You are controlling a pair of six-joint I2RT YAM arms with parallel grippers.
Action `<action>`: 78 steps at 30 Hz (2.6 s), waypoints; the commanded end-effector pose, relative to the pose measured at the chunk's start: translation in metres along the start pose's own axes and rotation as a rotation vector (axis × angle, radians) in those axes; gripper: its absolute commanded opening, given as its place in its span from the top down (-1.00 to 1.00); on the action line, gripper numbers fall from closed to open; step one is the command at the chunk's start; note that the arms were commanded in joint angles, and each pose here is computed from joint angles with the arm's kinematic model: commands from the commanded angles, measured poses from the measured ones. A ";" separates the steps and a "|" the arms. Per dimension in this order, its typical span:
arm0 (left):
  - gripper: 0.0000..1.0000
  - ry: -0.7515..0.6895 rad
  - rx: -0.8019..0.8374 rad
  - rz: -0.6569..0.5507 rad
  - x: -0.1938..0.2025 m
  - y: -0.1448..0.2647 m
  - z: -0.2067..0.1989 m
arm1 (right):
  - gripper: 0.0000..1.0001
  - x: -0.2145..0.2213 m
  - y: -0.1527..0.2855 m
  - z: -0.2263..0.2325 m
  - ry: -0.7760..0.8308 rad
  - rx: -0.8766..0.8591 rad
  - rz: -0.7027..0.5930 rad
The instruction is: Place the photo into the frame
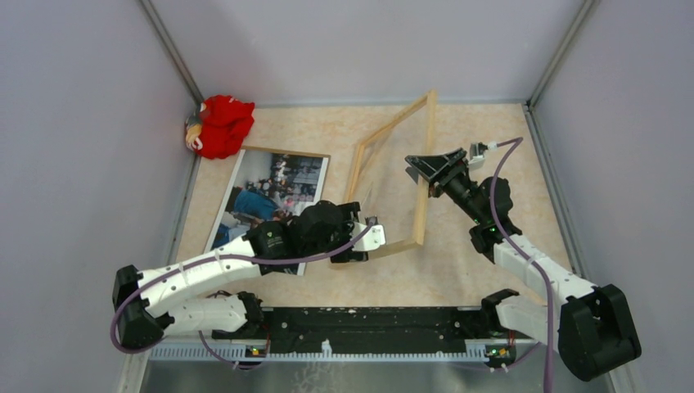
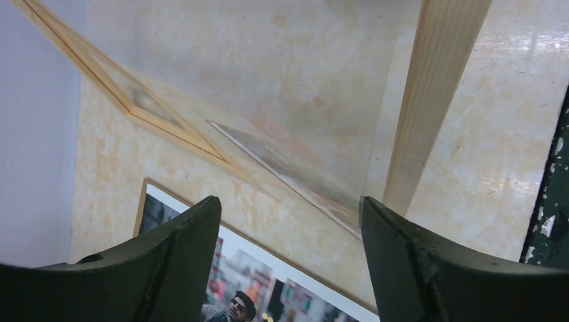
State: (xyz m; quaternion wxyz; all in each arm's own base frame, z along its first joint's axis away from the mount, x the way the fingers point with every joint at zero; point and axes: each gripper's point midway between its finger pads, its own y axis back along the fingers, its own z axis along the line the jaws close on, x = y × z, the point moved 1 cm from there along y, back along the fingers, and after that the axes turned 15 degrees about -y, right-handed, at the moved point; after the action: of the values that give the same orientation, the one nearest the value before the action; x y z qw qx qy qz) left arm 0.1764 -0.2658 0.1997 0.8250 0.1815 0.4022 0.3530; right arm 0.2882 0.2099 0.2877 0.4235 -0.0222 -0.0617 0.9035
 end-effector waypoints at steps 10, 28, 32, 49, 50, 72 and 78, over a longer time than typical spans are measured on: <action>0.20 -0.134 -0.139 0.152 0.030 0.004 0.021 | -0.35 0.002 -0.001 0.039 0.031 -0.087 -0.012; 1.00 -0.423 -0.367 0.227 0.033 0.005 0.067 | -0.36 -0.002 0.033 -0.001 -0.021 0.034 -0.065; 1.00 -0.524 -0.412 0.222 0.029 0.010 0.075 | -0.35 -0.010 0.053 -0.027 -0.021 0.142 -0.105; 1.00 -0.706 -0.491 0.265 0.026 0.054 0.113 | -0.36 -0.016 0.113 -0.105 0.044 0.447 -0.175; 1.00 -0.707 -0.468 0.259 0.026 0.058 0.112 | -0.36 -0.016 0.115 -0.109 0.054 0.464 -0.177; 1.00 -0.616 -0.672 0.397 -0.015 0.163 0.248 | 0.45 -0.091 0.081 -0.163 0.639 1.002 0.057; 1.00 -0.610 -0.741 0.448 -0.003 0.182 0.265 | 0.30 -0.105 0.076 -0.200 0.643 1.159 0.141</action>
State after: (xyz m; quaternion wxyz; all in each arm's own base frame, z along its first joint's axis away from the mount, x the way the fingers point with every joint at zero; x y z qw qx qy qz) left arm 0.2993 -0.1670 0.4383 0.8370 0.1001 -0.0318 0.5370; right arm 0.3044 0.1155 0.0930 0.3377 -0.0373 0.5038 0.7942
